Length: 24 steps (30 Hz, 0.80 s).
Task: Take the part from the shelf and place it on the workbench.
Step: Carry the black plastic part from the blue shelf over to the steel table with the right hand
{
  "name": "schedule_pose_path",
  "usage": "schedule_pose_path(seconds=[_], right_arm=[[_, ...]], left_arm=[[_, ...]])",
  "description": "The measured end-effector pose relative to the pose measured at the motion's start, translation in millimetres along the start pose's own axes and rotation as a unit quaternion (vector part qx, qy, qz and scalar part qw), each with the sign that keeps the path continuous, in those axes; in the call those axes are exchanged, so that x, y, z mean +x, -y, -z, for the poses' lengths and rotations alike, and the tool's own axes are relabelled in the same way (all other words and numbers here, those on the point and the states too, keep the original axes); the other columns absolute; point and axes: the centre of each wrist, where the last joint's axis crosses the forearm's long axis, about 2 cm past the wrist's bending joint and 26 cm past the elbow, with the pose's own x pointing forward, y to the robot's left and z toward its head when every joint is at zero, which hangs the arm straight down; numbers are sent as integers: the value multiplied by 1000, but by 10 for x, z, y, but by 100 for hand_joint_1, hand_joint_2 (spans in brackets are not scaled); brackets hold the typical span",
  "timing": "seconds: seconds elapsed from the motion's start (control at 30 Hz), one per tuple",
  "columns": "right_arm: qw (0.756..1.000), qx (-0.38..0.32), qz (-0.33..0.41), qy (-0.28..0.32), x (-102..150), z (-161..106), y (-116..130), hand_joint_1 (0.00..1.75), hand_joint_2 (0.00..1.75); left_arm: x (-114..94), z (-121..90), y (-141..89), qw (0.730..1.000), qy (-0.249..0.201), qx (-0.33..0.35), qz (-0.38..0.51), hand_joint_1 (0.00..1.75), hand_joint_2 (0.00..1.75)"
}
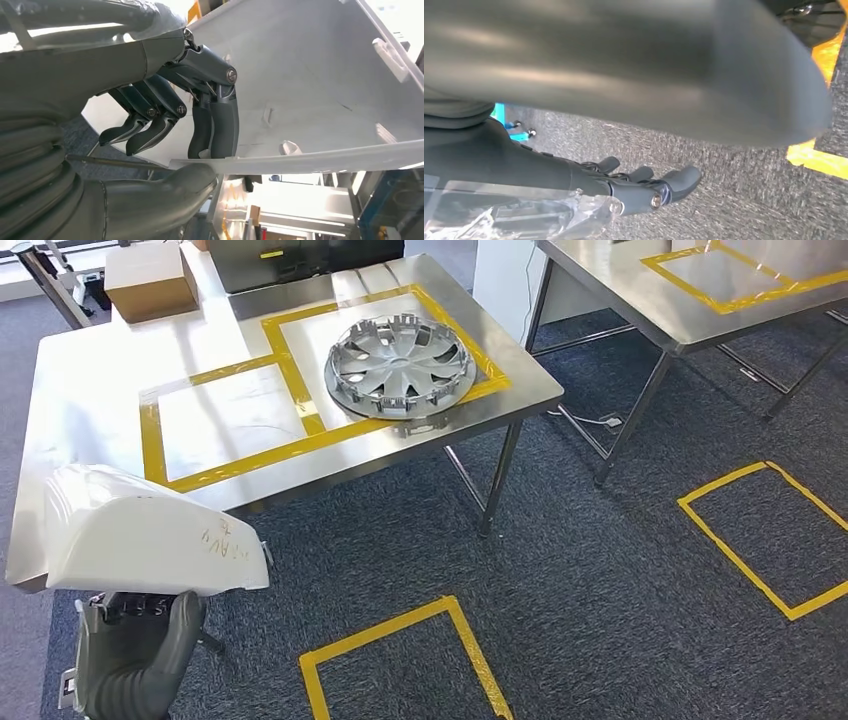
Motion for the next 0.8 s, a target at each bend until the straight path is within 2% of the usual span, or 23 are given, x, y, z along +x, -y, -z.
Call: schedule_pose_path(seconds=[0.8], right_arm=[[1000,0,1,-4,7,-2,1,0,0]], left_arm=[[16,6,-5,1000,4,3,1,175,175]])
